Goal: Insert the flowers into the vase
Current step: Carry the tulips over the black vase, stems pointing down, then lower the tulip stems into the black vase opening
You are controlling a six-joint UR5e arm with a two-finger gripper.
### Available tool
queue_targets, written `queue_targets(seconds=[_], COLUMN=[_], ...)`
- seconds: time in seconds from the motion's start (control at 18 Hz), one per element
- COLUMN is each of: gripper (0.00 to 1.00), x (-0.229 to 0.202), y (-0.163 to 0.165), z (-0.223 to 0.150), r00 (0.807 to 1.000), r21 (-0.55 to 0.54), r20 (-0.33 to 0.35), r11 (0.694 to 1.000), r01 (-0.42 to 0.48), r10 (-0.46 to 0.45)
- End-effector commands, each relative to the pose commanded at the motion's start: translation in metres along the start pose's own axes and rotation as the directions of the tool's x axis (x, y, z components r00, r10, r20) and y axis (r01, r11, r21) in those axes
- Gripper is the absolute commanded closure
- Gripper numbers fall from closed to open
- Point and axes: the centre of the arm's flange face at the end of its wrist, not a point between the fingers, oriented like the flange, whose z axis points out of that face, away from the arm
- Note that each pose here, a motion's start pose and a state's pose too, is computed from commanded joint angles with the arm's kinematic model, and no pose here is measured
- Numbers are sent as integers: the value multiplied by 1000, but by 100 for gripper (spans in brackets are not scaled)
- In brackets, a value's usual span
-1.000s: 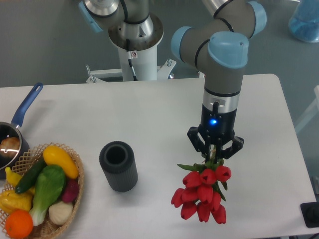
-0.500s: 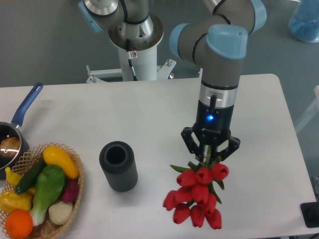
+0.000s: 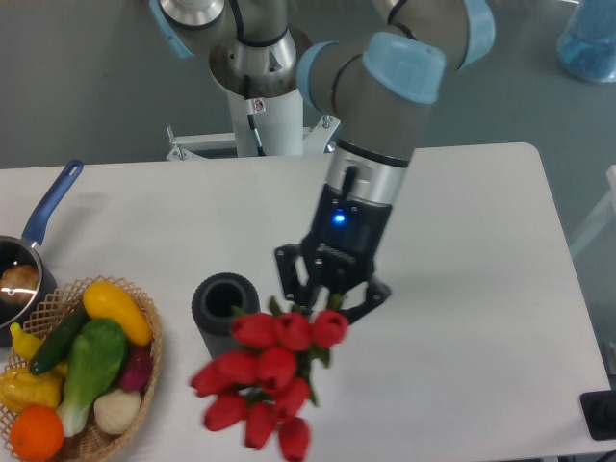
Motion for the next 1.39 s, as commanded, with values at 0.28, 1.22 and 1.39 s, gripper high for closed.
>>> queue_targets(seconds=[0.28,1.22,1.39], gripper=[74,73,73], x=[18,59,63], y=[-19,-12,-9], z=[-7,-13,-7], r00=[998,986,983], r21=[98,180,183], r20=[-61,-164,-183], r11=[995,984,983], r01=[-24,2,8], r10=[31,28,26])
